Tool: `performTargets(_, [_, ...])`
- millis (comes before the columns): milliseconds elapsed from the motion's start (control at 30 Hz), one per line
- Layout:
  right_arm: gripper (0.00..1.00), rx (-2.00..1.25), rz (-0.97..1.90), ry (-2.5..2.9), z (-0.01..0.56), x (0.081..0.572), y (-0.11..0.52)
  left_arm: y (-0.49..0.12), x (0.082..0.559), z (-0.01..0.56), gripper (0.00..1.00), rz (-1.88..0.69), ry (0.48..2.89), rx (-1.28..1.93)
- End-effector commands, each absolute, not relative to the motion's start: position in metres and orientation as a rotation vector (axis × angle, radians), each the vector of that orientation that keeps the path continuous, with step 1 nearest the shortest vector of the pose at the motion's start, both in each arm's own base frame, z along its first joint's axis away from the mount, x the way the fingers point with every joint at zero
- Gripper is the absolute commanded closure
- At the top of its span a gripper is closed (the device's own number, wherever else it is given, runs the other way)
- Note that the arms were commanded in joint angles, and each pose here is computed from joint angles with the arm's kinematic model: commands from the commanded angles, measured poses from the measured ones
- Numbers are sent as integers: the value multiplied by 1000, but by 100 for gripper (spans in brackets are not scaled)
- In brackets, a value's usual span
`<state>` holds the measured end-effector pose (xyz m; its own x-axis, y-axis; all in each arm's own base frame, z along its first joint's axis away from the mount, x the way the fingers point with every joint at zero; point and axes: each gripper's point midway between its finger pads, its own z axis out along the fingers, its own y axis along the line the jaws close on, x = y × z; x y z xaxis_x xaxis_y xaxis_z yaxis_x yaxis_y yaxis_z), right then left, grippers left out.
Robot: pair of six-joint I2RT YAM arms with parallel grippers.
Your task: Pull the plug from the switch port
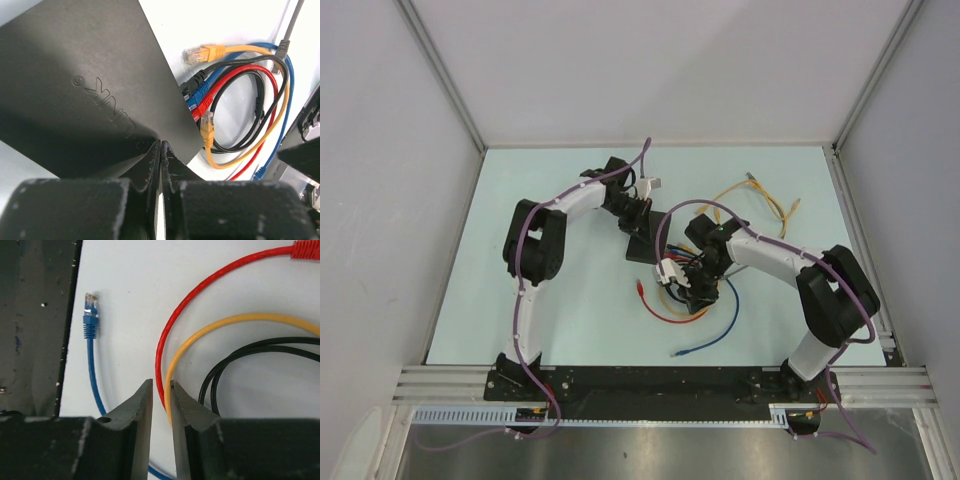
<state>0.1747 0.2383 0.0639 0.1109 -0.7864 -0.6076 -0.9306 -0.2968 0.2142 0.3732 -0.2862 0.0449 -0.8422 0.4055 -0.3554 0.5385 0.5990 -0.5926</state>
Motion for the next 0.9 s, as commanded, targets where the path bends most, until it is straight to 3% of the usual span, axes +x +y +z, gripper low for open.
performTargets(0, [75, -2182, 840, 1654, 54, 186, 246, -291, 368, 45, 93, -1115, 2651, 771])
performTargets(467, [74, -2264, 897, 1701, 28, 170, 243, -290, 364, 38, 92, -1119, 2671, 766])
performTargets(733, [73, -2235, 763, 1744, 12, 181, 245, -290, 364, 36, 92, -1125, 2676, 762])
performTargets(867, [88, -2225, 721, 1788, 7, 182, 241, -290, 363, 34, 92, -1125, 2679, 762])
